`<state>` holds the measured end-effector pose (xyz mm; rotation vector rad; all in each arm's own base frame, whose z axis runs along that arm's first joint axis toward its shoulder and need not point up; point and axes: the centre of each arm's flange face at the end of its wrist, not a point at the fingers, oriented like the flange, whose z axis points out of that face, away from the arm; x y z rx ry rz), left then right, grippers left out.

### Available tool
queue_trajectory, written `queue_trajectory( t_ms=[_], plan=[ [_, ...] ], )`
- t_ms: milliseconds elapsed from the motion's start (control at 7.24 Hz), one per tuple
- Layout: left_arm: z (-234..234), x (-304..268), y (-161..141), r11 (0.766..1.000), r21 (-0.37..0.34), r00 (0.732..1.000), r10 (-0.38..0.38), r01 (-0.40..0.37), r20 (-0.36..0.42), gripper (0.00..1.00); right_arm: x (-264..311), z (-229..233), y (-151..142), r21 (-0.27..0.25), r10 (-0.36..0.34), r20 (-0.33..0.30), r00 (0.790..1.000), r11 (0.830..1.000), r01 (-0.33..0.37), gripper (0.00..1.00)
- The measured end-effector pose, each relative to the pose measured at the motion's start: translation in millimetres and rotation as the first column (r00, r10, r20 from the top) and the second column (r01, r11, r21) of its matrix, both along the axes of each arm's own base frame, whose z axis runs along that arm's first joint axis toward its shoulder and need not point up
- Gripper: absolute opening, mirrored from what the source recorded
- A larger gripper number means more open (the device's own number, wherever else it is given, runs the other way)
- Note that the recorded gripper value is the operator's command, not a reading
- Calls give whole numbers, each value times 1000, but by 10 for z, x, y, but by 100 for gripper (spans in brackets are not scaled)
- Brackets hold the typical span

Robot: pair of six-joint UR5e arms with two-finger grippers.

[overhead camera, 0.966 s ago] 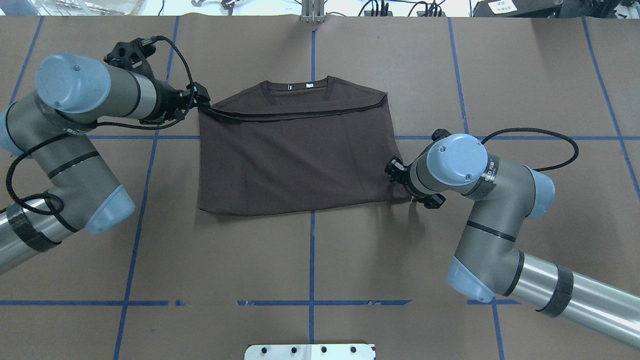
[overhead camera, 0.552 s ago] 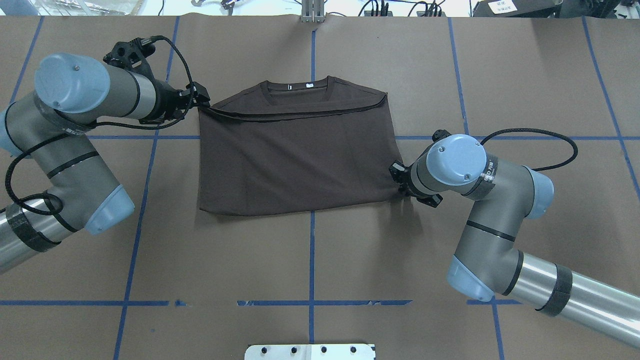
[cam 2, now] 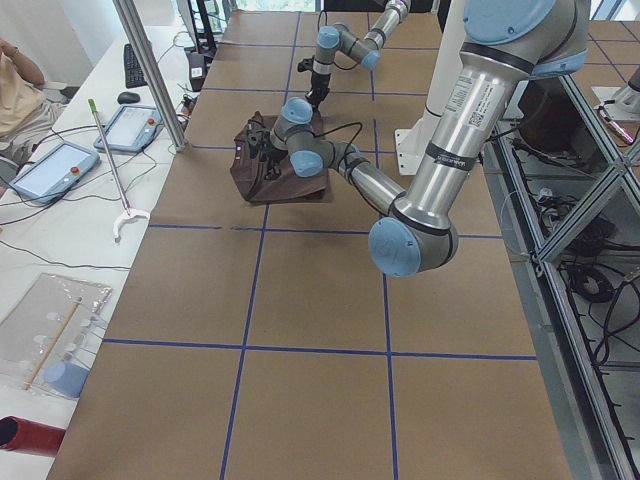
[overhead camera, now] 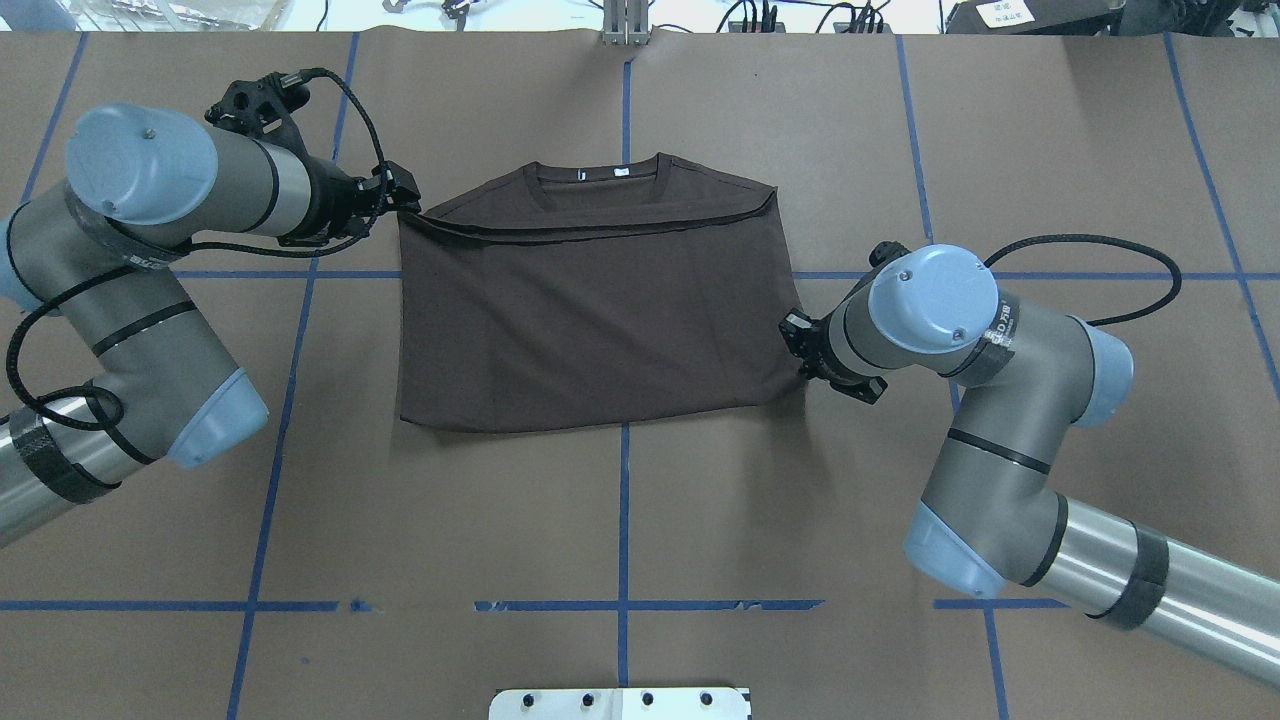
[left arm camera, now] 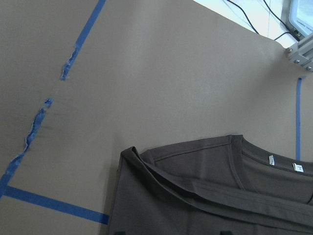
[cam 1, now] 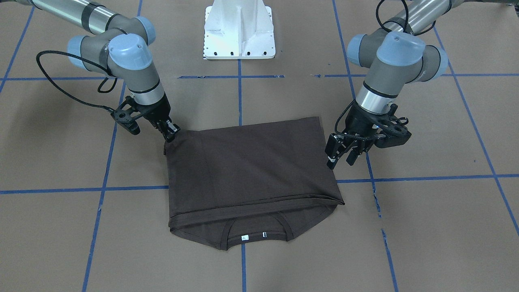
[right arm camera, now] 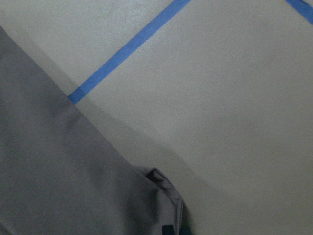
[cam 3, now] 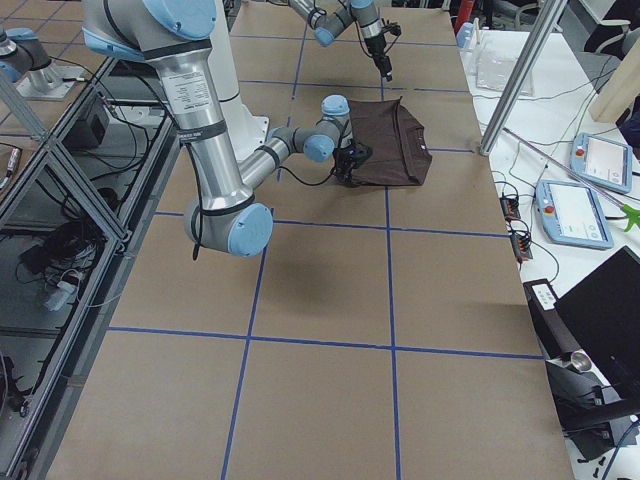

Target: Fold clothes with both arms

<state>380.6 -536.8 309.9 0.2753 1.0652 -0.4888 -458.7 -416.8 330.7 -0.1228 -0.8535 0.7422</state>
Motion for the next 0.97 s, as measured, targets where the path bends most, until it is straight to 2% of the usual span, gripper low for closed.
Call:
queue_trajectory(
  t_ms=[138,276,414,552,690,828,966],
  plan=[
    [-28,-6,8,1000,3,1000,0,0,-5,71,242,-149,432,-3,-50,15,999,999,50,0],
    [-72,-10,35,1000,6,1000,2,-2,-12,71,484,-232,962,-22,-138,41,990,990,139,0],
    [-121,-9,100,1000,4,1000,10,-10,-24,71,679,-234,1500,-59,-255,68,965,964,259,0],
    [-167,27,221,999,-5,998,39,-39,-45,71,723,-219,1965,-92,-369,85,926,922,376,93],
    [-237,83,362,995,-19,993,94,-95,-76,71,664,-198,2338,-119,-462,95,882,874,471,100],
    [-309,200,542,987,-46,982,148,-154,-114,72,605,-172,2557,-136,-512,97,854,843,521,100],
    [-379,440,852,973,-97,968,192,-209,-161,72,568,-171,2675,-142,-537,100,838,826,546,100]
  ],
)
